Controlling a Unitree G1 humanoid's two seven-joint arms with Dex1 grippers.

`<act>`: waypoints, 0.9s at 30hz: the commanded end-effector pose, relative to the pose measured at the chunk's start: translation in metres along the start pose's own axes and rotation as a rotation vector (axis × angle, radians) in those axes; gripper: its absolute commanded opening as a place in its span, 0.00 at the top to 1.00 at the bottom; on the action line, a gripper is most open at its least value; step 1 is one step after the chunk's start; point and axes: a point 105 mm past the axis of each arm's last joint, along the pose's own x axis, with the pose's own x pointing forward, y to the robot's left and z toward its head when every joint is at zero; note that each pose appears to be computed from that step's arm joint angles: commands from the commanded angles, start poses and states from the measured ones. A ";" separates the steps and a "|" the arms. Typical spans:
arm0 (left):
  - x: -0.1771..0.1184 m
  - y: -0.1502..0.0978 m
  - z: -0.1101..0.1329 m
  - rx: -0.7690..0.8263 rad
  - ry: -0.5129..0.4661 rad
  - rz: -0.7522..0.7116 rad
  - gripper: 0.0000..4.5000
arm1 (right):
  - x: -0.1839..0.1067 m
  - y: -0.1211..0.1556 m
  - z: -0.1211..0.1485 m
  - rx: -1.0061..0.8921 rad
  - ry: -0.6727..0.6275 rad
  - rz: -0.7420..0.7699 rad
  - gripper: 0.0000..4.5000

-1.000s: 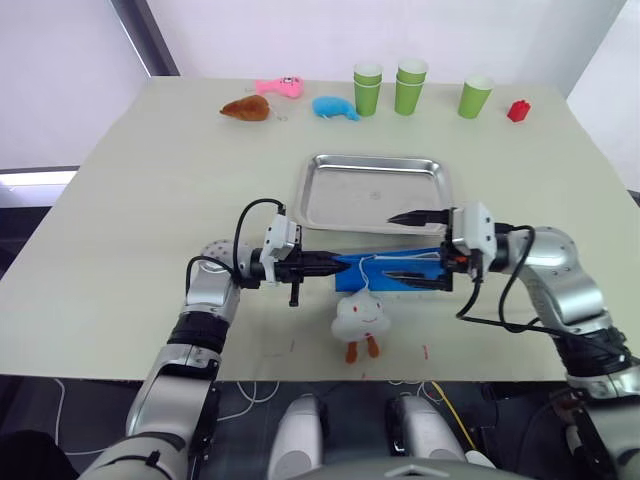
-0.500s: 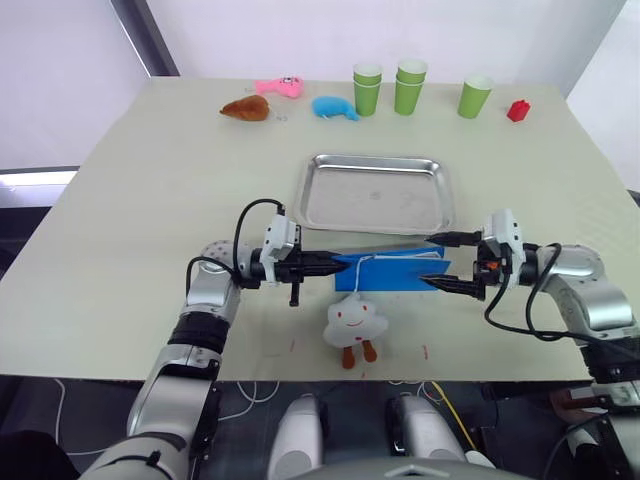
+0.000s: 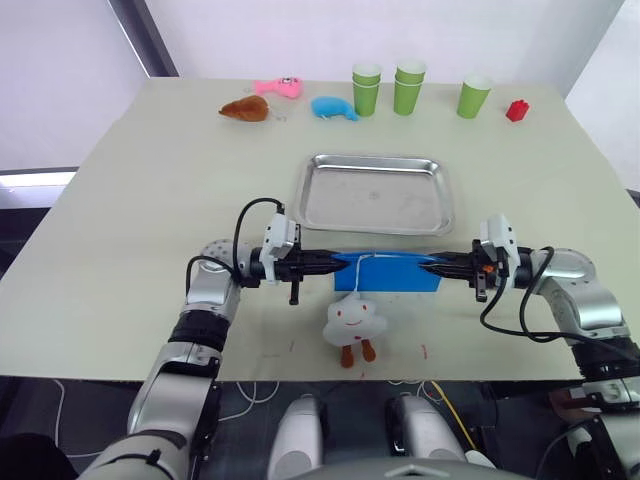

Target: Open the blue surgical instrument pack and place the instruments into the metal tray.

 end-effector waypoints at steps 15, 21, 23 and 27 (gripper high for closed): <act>-0.021 -0.006 0.045 0.032 -0.076 0.045 0.01 | 0.002 -0.001 0.006 -0.034 -0.028 0.006 1.00; -0.018 -0.035 0.058 0.024 -0.080 -0.042 0.01 | 0.002 -0.002 0.004 -0.033 -0.028 0.003 1.00; -0.013 -0.048 0.055 0.009 -0.061 -0.089 0.01 | 0.003 -0.002 0.004 -0.033 -0.028 0.003 1.00; -0.005 -0.067 0.041 0.008 -0.006 -0.137 0.01 | 0.005 -0.003 0.003 -0.033 -0.035 -0.001 1.00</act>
